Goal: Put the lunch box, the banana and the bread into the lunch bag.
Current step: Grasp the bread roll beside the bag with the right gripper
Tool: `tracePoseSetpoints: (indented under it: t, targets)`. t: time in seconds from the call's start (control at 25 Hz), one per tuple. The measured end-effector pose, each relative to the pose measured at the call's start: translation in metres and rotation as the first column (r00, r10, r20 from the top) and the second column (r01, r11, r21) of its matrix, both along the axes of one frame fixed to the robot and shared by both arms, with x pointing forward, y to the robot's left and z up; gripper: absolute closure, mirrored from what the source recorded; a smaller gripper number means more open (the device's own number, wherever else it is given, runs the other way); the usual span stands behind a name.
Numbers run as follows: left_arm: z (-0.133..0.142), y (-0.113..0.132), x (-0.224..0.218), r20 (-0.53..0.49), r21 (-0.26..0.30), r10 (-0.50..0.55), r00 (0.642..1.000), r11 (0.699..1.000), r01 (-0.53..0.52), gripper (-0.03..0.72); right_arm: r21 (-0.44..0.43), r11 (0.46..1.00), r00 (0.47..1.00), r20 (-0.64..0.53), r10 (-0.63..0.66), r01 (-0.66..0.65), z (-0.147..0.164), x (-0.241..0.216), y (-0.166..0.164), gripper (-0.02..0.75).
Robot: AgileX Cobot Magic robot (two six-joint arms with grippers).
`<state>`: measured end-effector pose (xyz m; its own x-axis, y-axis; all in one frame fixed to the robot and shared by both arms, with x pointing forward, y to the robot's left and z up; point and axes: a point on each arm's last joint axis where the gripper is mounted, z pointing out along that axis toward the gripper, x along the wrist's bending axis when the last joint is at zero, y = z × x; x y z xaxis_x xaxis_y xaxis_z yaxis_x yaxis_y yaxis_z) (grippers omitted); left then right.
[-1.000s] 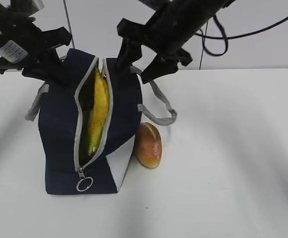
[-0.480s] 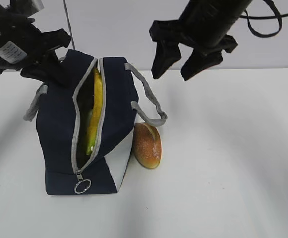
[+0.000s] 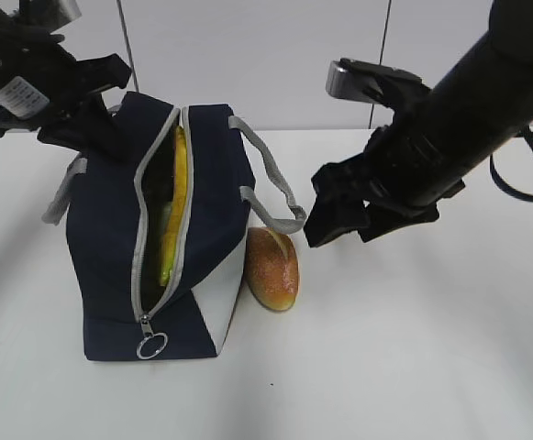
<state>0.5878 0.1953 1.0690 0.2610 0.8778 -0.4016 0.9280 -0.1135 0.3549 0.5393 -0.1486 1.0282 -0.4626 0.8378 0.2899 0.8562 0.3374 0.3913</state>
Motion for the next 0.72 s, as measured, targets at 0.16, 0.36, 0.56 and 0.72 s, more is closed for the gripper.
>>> tracePoseSetpoints:
  t: [0.16,0.36,0.56,0.72]
  targets:
    - [0.0,0.0,0.0,0.001,0.004,-0.001,1.0,1.0,0.001,0.691,0.026,0.998,0.998,0.006,0.061,-0.061,-0.019,-0.01,0.0,0.226]
    - [0.0,0.0,0.0,0.0,0.007,-0.002,1.0,1.0,0.002,0.691,0.021,0.997,0.997,-0.032,0.075,-0.075,-0.043,-0.007,0.002,0.226]
    - [0.0,0.0,0.0,0.0,0.007,-0.002,1.0,1.0,0.002,0.691,0.039,0.999,0.996,-0.083,0.033,-0.03,-0.068,0.002,0.007,0.224]
    - [0.0,0.001,0.0,0.001,0.008,-0.002,1.0,1.0,0.002,0.691,0.036,0.999,0.999,-0.05,0.016,-0.014,-0.075,0.01,0.009,0.132]
